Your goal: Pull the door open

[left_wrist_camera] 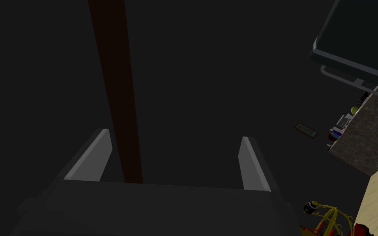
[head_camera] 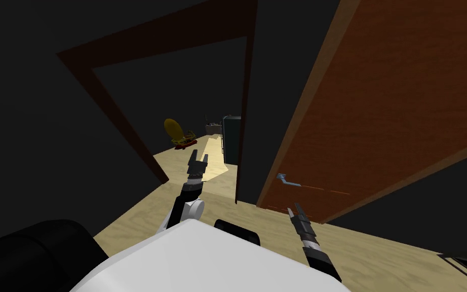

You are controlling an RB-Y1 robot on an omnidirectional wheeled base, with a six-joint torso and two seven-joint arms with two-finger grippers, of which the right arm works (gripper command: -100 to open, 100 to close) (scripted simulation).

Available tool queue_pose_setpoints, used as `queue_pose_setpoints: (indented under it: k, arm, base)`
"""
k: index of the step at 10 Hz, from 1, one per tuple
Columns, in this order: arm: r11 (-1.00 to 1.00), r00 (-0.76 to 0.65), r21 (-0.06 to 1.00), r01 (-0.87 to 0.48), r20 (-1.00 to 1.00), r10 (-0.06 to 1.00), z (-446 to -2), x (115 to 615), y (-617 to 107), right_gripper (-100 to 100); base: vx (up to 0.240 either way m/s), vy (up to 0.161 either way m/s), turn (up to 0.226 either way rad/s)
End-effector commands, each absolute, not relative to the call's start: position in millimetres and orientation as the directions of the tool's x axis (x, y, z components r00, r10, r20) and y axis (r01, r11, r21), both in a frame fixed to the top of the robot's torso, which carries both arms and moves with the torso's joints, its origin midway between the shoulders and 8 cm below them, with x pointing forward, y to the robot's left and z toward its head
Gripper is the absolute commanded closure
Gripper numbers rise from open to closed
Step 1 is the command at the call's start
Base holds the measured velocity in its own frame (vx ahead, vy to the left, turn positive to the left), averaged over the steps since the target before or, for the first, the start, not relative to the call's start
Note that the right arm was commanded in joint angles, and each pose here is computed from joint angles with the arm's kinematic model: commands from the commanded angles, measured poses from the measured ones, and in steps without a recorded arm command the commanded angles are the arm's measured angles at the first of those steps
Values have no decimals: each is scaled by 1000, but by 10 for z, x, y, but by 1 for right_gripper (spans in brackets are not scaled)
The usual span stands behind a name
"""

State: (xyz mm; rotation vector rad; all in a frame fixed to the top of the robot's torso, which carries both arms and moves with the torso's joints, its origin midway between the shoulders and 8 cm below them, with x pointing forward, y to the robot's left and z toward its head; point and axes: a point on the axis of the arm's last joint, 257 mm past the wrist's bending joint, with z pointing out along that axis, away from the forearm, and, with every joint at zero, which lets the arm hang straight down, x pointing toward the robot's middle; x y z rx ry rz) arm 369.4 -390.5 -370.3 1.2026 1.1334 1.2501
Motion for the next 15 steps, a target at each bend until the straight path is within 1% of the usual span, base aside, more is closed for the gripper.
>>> queue_pose_setpoints:
  k: [1, 6, 10, 15]
  arm:
    - [-33, 22, 998, -51, 34, 999, -3745, 3667, -3960, -100]
    - [-10, 41, 1000, -15, 11, 999, -3879, 3543, -4204, -100]
    - [-3, 46, 1000, -4, 3, 999, -3913, 3504, -4277, -100]
    - [-4, 117, 1000, -4, 4, 993, -3922, 3796, -4344, -100]
  base:
    - [46, -91, 68]
    - [59, -106, 93]
    - [43, -67, 49]
    - [165, -68, 141]
